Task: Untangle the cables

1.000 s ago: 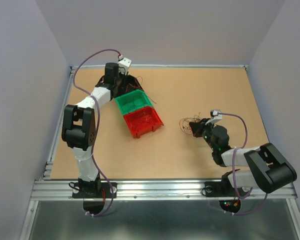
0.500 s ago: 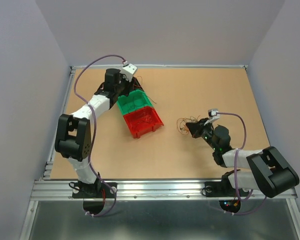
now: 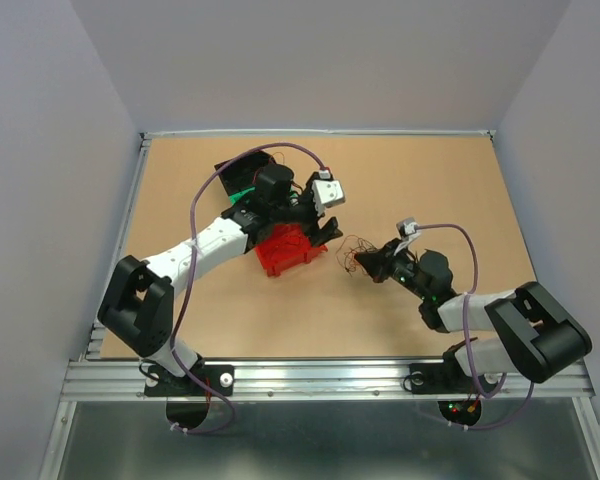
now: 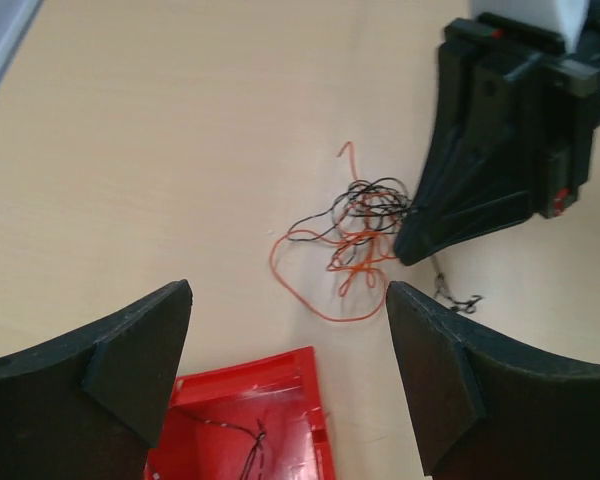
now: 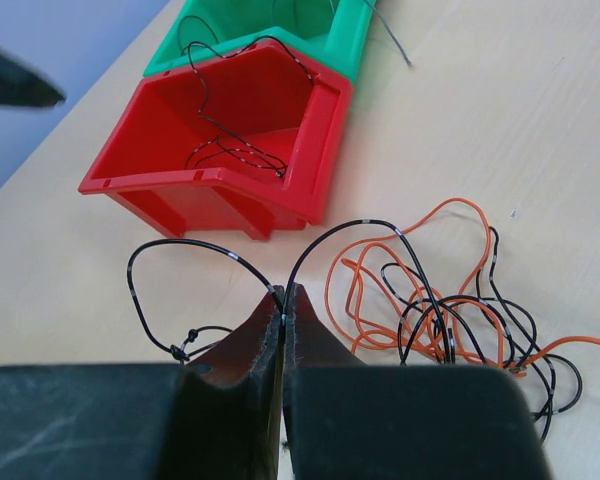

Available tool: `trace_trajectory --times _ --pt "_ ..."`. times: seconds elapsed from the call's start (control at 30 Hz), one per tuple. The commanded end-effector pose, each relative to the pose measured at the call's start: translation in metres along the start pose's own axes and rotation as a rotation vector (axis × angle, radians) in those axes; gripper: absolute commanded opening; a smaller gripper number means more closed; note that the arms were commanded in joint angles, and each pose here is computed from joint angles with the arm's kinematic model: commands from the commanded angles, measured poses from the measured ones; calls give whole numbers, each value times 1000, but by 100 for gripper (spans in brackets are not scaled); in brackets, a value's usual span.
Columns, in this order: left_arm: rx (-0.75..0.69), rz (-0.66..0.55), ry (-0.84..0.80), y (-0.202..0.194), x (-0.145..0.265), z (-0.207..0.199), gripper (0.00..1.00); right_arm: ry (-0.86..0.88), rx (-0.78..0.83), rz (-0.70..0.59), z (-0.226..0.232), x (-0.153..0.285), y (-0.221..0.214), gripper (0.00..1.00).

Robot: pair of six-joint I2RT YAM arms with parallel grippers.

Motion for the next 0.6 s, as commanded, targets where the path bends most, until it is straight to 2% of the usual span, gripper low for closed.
trace_trajectory --times 0.0,0.33,0.43,0.5,0.53,0.57 --pt "9 -17 -116 3 -12 -21 91 51 57 -92 12 -18 24 1" --pt "30 61 -206 -10 -39 -38 87 18 53 -98 10 -25 22 1" --pt "41 113 -210 -18 -49 -40 76 24 59 -97 11 -25 22 1" --pt "45 125 -218 -20 -54 -40 53 27 61 -96 12 -25 21 1" --pt "46 127 -220 -21 -55 -41 34 26 64 -95 12 -25 21 1" --pt "41 120 -220 -19 -55 -40 23 26 62 -95 12 -26 21 1"
Point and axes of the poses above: each gripper's point midway between its finger pads, its own x axis back along the fingers, its own z axis along the line the jaws close on, y = z × x, the point moved 8 cm from there along x, back along the fingers, and after that the axes turned 11 degrees about -x, right-handed, at the moved point
